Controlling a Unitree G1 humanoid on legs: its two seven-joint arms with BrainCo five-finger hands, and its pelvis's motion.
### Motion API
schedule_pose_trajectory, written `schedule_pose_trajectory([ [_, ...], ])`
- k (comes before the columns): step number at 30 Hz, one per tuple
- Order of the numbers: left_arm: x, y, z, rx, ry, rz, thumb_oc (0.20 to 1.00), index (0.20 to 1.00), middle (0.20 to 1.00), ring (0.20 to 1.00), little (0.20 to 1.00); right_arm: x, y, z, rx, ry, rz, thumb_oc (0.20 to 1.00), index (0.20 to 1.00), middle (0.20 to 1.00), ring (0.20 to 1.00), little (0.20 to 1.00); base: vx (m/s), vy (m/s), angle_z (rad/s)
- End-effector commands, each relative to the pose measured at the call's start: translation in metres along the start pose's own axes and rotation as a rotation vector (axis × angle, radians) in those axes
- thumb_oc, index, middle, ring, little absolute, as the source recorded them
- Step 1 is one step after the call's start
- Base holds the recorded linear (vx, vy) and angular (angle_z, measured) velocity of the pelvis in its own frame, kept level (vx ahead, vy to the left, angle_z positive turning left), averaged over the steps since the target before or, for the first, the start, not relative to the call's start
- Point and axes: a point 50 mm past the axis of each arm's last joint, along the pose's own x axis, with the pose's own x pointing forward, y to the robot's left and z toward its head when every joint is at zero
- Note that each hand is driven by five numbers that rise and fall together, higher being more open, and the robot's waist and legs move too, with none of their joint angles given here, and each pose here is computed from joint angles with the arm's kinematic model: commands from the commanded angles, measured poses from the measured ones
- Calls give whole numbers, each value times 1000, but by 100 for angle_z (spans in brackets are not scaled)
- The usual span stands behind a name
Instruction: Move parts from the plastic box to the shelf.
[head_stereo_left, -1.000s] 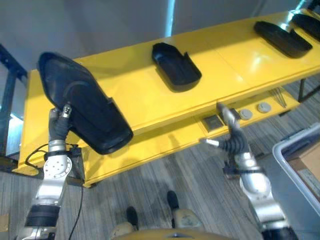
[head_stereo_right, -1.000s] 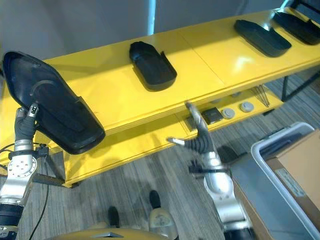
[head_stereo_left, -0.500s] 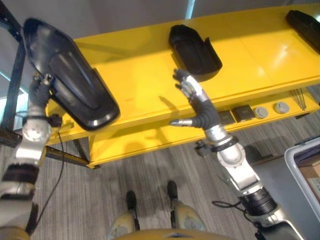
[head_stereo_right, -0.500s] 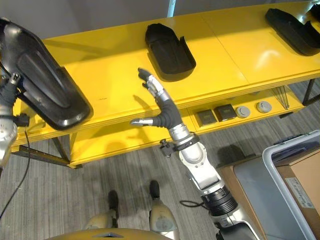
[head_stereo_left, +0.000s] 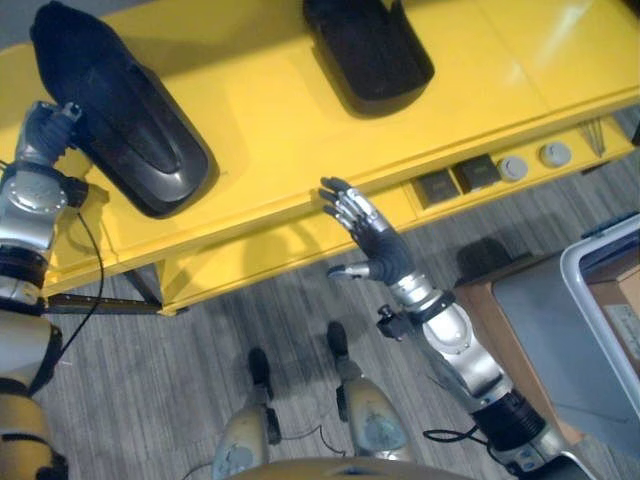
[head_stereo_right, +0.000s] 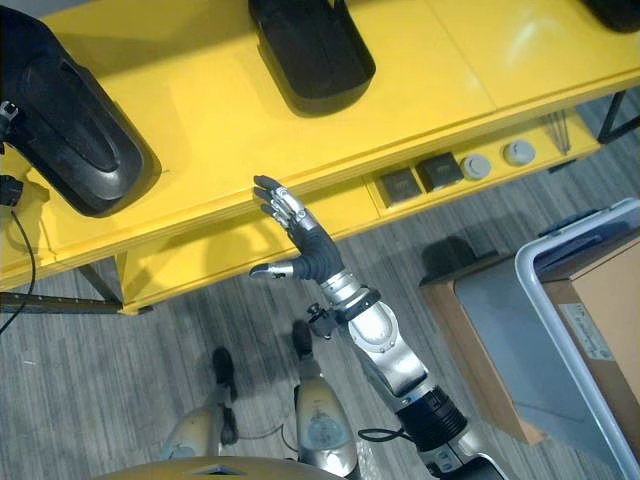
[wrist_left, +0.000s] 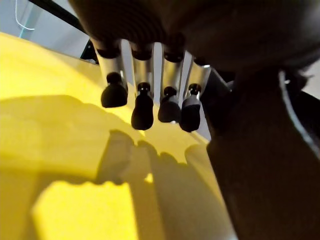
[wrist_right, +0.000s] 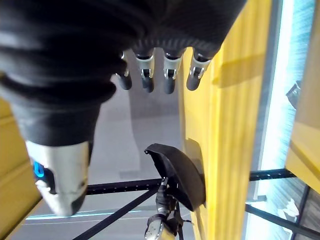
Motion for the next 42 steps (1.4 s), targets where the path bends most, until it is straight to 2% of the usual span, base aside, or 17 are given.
schedule_pose_trajectory([
  [1, 6, 30, 9, 120, -34, 72, 200, 200, 200, 200, 200, 9, 1, 24, 15, -151, 30, 1000, 1000, 1000, 1000, 1000, 6, -4, -3],
  [13, 5, 56, 0, 432, 4, 117, 200, 200, 200, 200, 200, -1, -6, 23, -3, -139, -11, 1000, 1000, 1000, 1000, 1000, 0, 0, 0],
  [14, 5, 57, 1, 449, 2, 123, 391, 391, 391, 391, 391, -1, -5, 23, -2, -140, -12, 1000, 1000, 1000, 1000, 1000, 0, 0, 0],
  [15, 6, 57, 2, 458, 1, 131, 1000, 1000, 1000, 1000, 1000, -1, -5, 23, 0, -140, -13, 1000, 1000, 1000, 1000, 1000, 0, 0, 0],
  [24, 8, 44, 17, 366, -79, 237, 1000, 1000, 1000, 1000, 1000, -4, -3, 20, 11, -126, -16, 1000, 1000, 1000, 1000, 1000, 0, 0, 0],
  [29, 8, 33, 37, 229, -175, 304, 1000, 1000, 1000, 1000, 1000, -6, -3, 17, 6, -115, -34, 1000, 1000, 1000, 1000, 1000, 0, 0, 0],
  [42, 11, 38, 35, 271, -148, 339, 1000, 1000, 1000, 1000, 1000, -12, -3, 12, 17, -93, -47, 1000, 1000, 1000, 1000, 1000, -4, -7, -4],
])
